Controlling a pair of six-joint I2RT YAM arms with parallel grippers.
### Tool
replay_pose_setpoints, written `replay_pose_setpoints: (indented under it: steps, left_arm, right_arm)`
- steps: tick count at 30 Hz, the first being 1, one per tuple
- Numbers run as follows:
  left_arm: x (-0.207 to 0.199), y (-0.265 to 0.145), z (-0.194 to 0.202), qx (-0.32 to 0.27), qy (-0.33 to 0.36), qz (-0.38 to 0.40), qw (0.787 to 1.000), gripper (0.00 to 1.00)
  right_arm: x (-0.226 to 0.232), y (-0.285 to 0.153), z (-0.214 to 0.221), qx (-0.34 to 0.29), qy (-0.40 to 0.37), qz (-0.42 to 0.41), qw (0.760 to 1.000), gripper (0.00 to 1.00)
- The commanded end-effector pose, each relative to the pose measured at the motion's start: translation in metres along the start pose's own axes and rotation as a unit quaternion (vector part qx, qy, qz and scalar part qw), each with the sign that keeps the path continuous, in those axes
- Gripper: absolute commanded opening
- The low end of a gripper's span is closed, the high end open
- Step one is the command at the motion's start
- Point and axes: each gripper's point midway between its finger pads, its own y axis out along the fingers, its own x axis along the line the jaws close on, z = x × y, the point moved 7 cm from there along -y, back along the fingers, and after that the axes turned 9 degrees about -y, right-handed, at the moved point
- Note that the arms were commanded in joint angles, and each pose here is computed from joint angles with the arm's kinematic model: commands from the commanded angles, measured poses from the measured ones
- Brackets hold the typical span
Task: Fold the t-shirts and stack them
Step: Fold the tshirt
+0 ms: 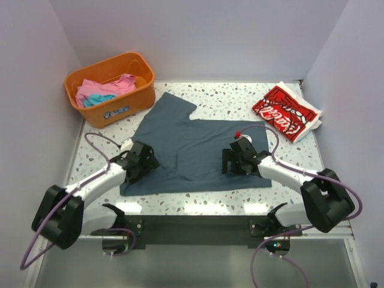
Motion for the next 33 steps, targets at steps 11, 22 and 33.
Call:
replay_pose_setpoints:
  steps: [11, 22, 33]
  left_arm:
    - [0.079, -0.022, 0.052, 0.109, -0.045, -0.079, 0.990, 1.00]
    - [0.053, -0.052, 0.038, 0.077, -0.009, -0.063, 0.995, 1.00]
    - [-0.122, -0.098, -0.069, -0.094, 0.109, 0.062, 0.988, 1.00]
  right_arm:
    - [-0.010, -0.020, 0.060, 0.059, 0.062, 0.020, 0.996, 0.99]
    - [-0.013, -0.036, 0.055, 0.039, 0.082, 0.023, 0.996, 0.99]
    - [-0.030, -0.102, -0.062, -0.117, 0.112, 0.085, 0.983, 0.99]
